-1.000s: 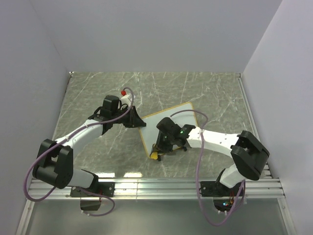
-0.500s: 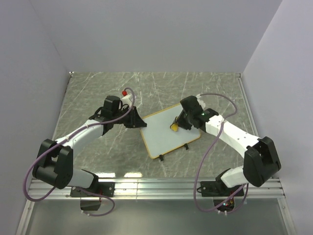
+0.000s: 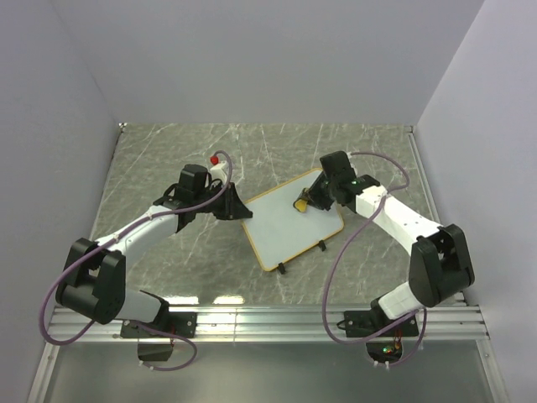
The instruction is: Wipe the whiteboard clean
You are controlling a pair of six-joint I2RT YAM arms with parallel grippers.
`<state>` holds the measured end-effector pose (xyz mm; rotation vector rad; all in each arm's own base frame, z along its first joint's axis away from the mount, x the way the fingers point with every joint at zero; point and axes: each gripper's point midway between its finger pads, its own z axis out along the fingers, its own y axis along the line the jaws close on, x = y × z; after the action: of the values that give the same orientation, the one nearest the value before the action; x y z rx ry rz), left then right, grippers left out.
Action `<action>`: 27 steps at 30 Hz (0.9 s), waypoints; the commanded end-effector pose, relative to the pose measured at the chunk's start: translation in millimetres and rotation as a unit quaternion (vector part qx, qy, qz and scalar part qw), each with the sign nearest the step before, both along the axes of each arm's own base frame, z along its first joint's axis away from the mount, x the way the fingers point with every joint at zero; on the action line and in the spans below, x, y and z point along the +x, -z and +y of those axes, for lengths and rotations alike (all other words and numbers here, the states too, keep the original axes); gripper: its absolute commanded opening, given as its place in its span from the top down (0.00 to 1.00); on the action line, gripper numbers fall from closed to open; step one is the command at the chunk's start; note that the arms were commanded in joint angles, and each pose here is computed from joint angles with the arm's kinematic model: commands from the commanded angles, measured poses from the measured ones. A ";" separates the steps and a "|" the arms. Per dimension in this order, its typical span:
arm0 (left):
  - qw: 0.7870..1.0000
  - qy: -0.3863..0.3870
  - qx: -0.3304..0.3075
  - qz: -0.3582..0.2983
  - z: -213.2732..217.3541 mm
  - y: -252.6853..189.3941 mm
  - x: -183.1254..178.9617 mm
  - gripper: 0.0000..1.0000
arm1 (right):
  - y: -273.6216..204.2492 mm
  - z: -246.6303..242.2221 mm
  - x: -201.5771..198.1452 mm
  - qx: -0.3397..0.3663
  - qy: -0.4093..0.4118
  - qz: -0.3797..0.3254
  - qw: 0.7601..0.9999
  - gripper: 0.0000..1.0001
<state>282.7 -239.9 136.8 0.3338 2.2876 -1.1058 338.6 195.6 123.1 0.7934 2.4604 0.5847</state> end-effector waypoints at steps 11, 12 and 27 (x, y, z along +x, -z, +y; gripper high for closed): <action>0.991 -0.051 0.122 0.025 38.4 49.5 0.1 1.00 | 47.3 -12.6 -72.7 0.022 0.025 0.023 0.999 1.00; 0.990 -0.055 0.124 0.023 39.6 48.4 1.5 1.00 | 37.1 -17.1 -76.4 0.024 0.026 0.010 0.999 1.00; 0.985 -0.102 0.142 0.001 50.9 34.2 18.6 0.82 | 14.9 -144.8 -63.5 -0.082 0.164 -0.003 0.983 1.00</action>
<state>278.0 -235.8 134.4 0.3166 2.3230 -1.0695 279.4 80.9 126.2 1.0284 2.2366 0.4106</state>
